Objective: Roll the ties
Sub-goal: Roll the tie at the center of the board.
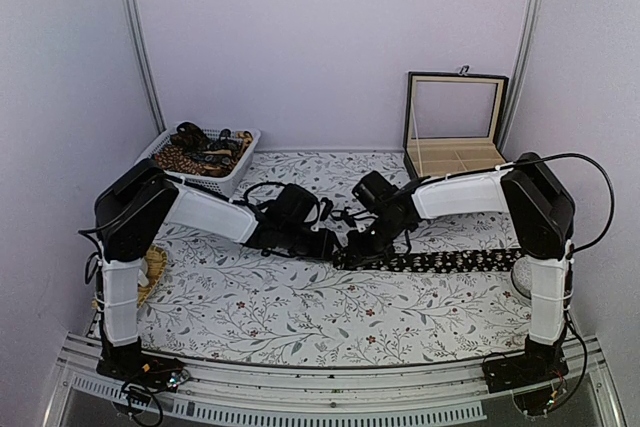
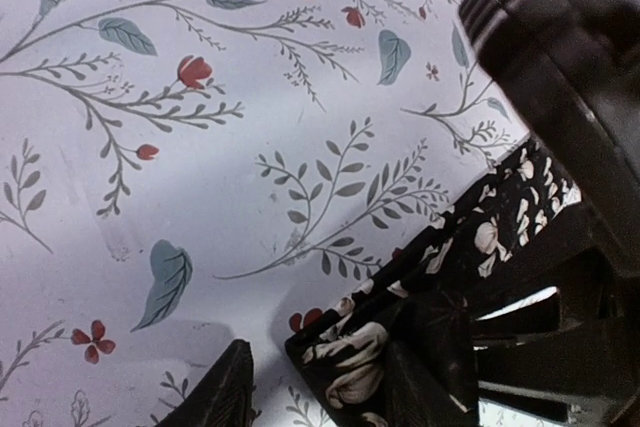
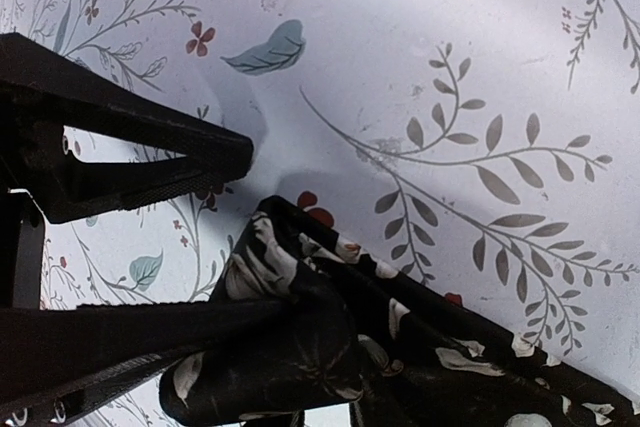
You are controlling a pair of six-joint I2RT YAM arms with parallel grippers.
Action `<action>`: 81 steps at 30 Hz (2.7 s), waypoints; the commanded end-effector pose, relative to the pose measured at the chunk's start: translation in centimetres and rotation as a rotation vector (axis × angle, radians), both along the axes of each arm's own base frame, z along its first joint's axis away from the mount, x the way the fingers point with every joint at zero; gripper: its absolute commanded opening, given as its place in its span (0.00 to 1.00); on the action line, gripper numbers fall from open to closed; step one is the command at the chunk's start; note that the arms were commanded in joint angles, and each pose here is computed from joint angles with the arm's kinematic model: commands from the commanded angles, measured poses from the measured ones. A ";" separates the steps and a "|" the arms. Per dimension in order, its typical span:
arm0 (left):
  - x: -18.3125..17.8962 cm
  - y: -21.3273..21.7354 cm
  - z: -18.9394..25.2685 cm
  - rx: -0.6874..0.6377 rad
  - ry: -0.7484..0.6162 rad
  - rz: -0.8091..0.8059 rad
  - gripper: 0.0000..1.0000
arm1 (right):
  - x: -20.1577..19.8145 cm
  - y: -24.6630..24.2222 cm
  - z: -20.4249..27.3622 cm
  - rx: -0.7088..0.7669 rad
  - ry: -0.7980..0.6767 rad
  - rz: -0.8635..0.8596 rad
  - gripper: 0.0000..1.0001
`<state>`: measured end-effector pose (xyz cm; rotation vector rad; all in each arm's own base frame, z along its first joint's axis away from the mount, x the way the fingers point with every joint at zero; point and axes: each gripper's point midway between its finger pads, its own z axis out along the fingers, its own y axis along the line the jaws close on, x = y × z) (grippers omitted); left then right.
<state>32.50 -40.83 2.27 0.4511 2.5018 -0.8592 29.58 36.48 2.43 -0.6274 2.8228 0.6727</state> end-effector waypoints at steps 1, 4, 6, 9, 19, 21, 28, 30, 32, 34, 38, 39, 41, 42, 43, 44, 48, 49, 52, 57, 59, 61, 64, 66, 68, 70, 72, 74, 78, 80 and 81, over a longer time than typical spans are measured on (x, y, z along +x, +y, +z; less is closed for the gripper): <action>-2.2 0.8 -3.3 0.122 0.058 -0.037 0.45 | -0.5 -0.3 4.5 0.053 -0.057 0.015 0.19; -2.1 1.0 -3.2 0.127 0.052 -0.032 0.45 | -0.7 -0.7 4.9 0.066 -0.050 0.014 0.22; -2.0 1.1 -3.2 0.133 0.048 -0.024 0.45 | -0.7 -1.0 5.4 0.084 -0.048 0.013 0.24; -1.9 1.3 -3.1 0.137 0.043 -0.019 0.45 | -0.7 -1.4 5.6 0.097 -0.041 0.007 0.26; -1.1 1.6 -1.6 0.136 -0.008 0.014 0.45 | -1.8 -2.0 7.6 0.306 0.080 -0.004 0.33; -1.0 1.6 -1.3 0.132 -0.017 0.017 0.45 | -1.6 -2.2 8.2 0.360 0.107 -0.027 0.38; -0.8 1.6 -0.6 0.121 -0.038 0.027 0.45 | -1.1 -1.3 8.5 0.529 0.253 -0.109 0.45; -0.7 1.6 -0.5 0.119 -0.045 0.028 0.45 | -0.9 -0.8 8.4 0.562 0.282 -0.122 0.47; -0.8 1.6 -0.3 0.115 -0.050 0.028 0.45 | -0.5 -0.4 8.0 0.574 0.306 -0.147 0.48; -0.7 1.5 -0.1 0.113 -0.057 0.027 0.45 | -0.1 -0.2 7.5 0.577 0.320 -0.167 0.49; -0.8 1.3 0.1 0.108 -0.066 0.021 0.45 | 0.3 0.1 6.7 0.578 0.356 -0.200 0.49; -0.8 1.3 0.2 0.104 -0.071 0.019 0.45 | 0.3 0.2 6.3 0.571 0.361 -0.206 0.49; -0.7 1.2 0.4 0.099 -0.076 0.020 0.45 | 0.4 0.2 5.6 0.563 0.373 -0.213 0.48; -0.7 1.1 0.5 0.098 -0.080 0.019 0.45 | 0.3 0.2 5.3 0.557 0.382 -0.217 0.48; -0.7 1.0 0.6 0.095 -0.084 0.017 0.45 | 0.4 0.1 4.9 0.551 0.386 -0.223 0.47; -0.7 0.9 0.7 0.094 -0.086 0.015 0.45 | 0.3 0.1 4.6 0.546 0.392 -0.226 0.47; -0.7 0.8 0.9 0.093 -0.098 0.012 0.45 | 0.3 0.1 3.7 0.536 0.406 -0.237 0.46; -0.8 0.8 0.9 0.093 -0.098 0.010 0.45 | 0.4 0.1 3.4 0.532 0.410 -0.243 0.46; -0.8 0.7 1.0 0.092 -0.101 0.010 0.45 | 0.5 0.2 2.6 0.523 0.423 -0.251 0.46; -0.8 0.6 1.2 0.092 -0.110 0.004 0.45 | 0.7 0.3 1.6 0.517 0.433 -0.265 0.46; -0.9 0.5 1.3 0.092 -0.112 0.002 0.45 | 0.8 0.5 1.6 0.528 0.443 -0.268 0.46; -0.9 0.4 1.4 0.091 -0.116 -0.002 0.45 | 0.9 0.6 1.7 0.538 0.448 -0.273 0.46; -0.9 0.2 1.5 0.089 -0.118 -0.004 0.45 | 1.3 0.7 1.4 0.530 0.449 -0.283 0.46; -1.0 0.2 1.6 0.089 -0.121 -0.006 0.45 | 1.3 0.7 1.1 0.520 0.446 -0.285 0.44; -0.9 0.2 1.6 0.090 -0.123 -0.005 0.45 | 1.3 0.7 0.7 0.514 0.451 -0.287 0.41; -1.0 0.2 1.6 0.090 -0.124 -0.007 0.45 | 1.3 0.6 0.4 0.508 0.452 -0.288 0.38; -1.0 0.2 1.7 0.089 -0.127 -0.009 0.45 | 1.3 0.5 0.1 0.501 0.449 -0.290 0.35; -1.0 0.2 1.7 0.090 -0.127 -0.009 0.45 | 1.2 0.4 -0.1 0.495 0.449 -0.291 0.32; -1.0 0.3 1.9 0.089 -0.130 -0.005 0.46 | 1.3 0.3 -0.4 0.483 0.439 -0.291 0.24; -1.1 0.4 2.3 0.073 -0.129 -0.002 0.46 | 1.3 0.2 -0.5 0.478 0.430 -0.292 0.21; -1.1 0.5 2.3 0.065 -0.125 0.002 0.46 | 1.3 0.1 -0.6 0.475 0.425 -0.291 0.20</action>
